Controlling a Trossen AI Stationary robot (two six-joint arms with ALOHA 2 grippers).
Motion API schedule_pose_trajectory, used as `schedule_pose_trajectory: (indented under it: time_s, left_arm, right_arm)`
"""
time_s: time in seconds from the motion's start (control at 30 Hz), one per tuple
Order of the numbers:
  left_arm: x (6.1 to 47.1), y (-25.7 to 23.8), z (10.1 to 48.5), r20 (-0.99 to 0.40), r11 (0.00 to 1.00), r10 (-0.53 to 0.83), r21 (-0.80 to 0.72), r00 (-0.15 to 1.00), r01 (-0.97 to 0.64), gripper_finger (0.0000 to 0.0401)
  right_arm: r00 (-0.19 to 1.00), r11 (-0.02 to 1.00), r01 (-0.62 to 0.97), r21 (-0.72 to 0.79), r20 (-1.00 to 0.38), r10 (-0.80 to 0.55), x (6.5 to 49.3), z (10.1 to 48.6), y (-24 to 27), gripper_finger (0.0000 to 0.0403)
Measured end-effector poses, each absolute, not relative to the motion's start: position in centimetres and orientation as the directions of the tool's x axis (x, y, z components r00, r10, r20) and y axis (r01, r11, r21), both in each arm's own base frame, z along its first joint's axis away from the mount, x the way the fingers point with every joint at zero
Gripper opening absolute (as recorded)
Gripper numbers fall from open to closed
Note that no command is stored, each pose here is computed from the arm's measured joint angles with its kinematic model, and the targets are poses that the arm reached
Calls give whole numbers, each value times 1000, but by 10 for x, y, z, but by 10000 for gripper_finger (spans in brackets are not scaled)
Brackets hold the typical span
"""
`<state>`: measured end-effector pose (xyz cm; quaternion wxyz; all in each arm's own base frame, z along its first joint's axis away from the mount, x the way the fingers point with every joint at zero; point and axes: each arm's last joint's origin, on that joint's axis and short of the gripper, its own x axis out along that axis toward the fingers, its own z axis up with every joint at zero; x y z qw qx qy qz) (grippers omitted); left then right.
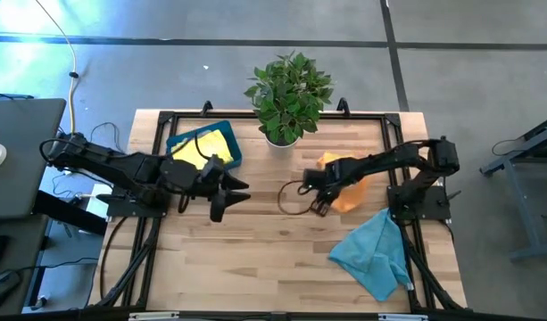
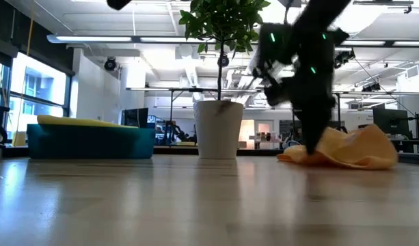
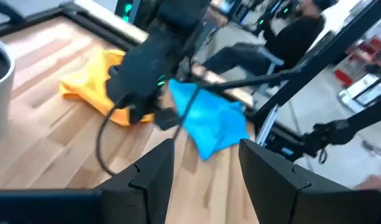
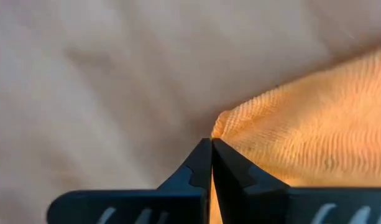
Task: Fold microfiber towels
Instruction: Fold the orange towel
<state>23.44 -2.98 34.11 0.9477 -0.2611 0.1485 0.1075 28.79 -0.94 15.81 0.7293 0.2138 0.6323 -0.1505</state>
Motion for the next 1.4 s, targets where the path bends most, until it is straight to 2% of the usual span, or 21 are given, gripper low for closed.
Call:
schedule_pose_trajectory:
  time_s: [0.2, 0.43, 0.6, 0.8, 1.07, 1.27, 1.4]
  left_arm:
    - [249, -32, 327, -390, 845, 130, -438, 912, -307, 169]
    - [264, -37, 307, -477, 860, 124, -386, 870, -334, 169]
    - [265, -45, 303, -500, 915, 102, -292, 860, -278, 169]
    - [265, -52, 302, -492, 980, 92, -108, 865, -166, 169]
    - [280, -53, 282, -540, 976, 169, -25, 824, -216, 169]
    - [299, -57, 274, -485, 974, 175, -41, 857, -223, 169]
    - [307, -57, 271, -444, 956, 260, -9, 858, -294, 169]
  right_arm:
    - [433, 925, 235, 298, -884, 175, 331, 206, 30, 0]
    - [621, 957, 30, 290, -755, 209, 358, 275, 50, 0]
    - [624, 962, -9, 272, -750, 218, 358, 300, 56, 0]
    - [585, 962, -15, 272, -778, 229, 353, 294, 67, 0]
    - [698, 944, 63, 323, -690, 189, 363, 302, 69, 0]
    - [717, 939, 148, 312, -687, 116, 364, 303, 65, 0]
    - [728, 936, 151, 319, -676, 113, 365, 304, 65, 0]
